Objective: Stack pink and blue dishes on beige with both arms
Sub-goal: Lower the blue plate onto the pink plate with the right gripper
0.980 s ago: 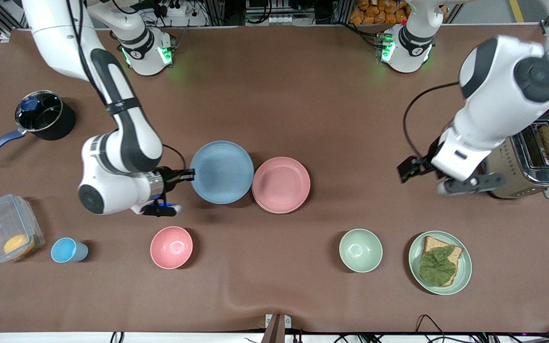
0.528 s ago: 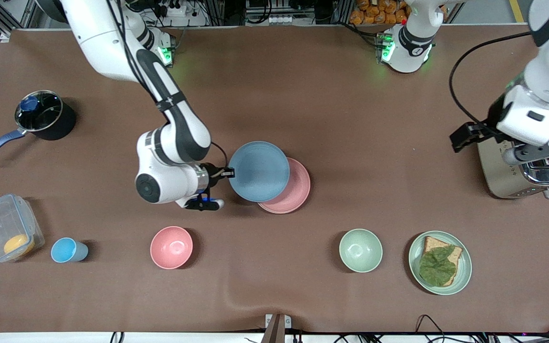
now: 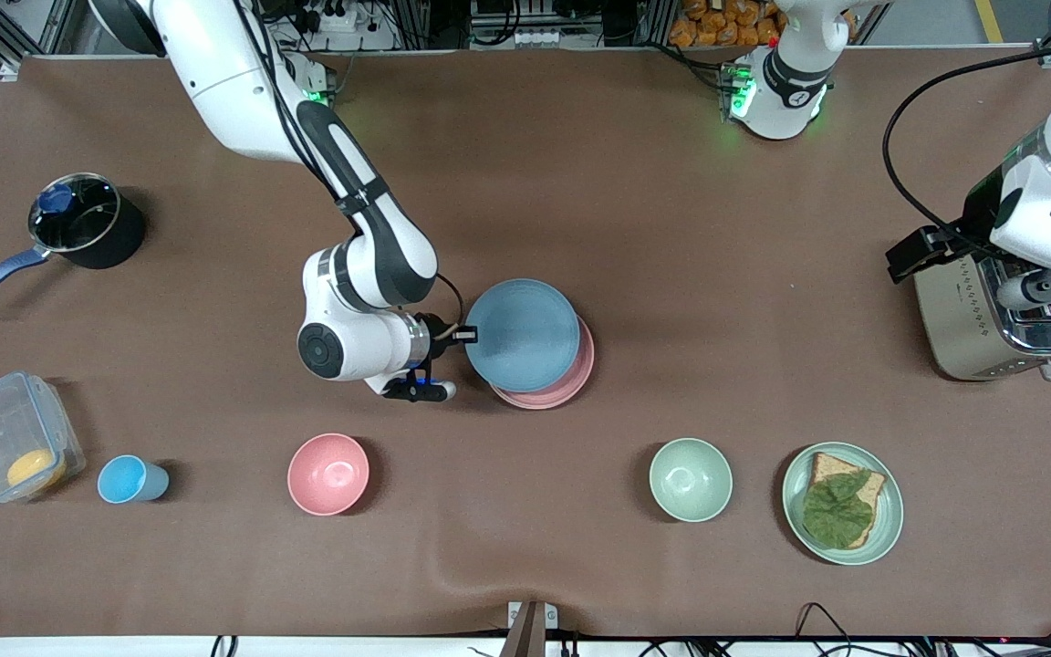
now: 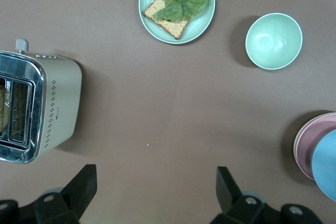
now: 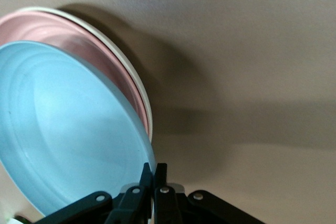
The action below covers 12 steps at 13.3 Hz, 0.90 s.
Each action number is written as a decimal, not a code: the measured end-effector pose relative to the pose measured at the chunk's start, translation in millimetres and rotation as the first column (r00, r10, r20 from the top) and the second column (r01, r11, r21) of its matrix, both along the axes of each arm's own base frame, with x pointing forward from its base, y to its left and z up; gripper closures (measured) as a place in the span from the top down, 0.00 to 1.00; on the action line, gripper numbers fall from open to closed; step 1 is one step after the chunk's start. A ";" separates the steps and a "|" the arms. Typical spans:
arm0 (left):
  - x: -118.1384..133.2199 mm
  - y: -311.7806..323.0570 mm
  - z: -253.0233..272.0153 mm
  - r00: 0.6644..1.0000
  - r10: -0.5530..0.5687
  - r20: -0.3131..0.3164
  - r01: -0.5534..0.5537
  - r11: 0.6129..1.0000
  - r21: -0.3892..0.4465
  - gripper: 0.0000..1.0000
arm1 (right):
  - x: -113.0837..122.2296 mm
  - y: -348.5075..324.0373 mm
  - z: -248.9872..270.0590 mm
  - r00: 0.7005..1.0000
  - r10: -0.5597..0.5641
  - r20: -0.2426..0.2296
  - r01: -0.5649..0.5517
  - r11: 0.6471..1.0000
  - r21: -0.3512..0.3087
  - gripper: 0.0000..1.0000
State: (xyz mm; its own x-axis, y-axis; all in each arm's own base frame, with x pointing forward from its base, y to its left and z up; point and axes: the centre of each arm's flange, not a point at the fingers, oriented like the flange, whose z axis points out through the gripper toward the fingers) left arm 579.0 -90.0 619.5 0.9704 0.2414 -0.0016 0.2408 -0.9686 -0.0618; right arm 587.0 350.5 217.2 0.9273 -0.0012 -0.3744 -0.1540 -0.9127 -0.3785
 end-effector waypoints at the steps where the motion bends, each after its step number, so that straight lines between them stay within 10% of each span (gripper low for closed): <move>1: -0.5 0.3 1.2 1.000 0.001 0.001 -0.001 1.000 0.000 1.00 | 0.4 2.4 -2.0 1.000 -0.005 0.009 0.005 1.000 0.002 0.03; 12: -7.8 53.1 19.7 1.000 -0.010 0.004 0.011 0.999 -0.039 1.00 | 6.5 12.2 -12.0 0.999 -0.037 0.031 0.036 0.999 0.023 0.03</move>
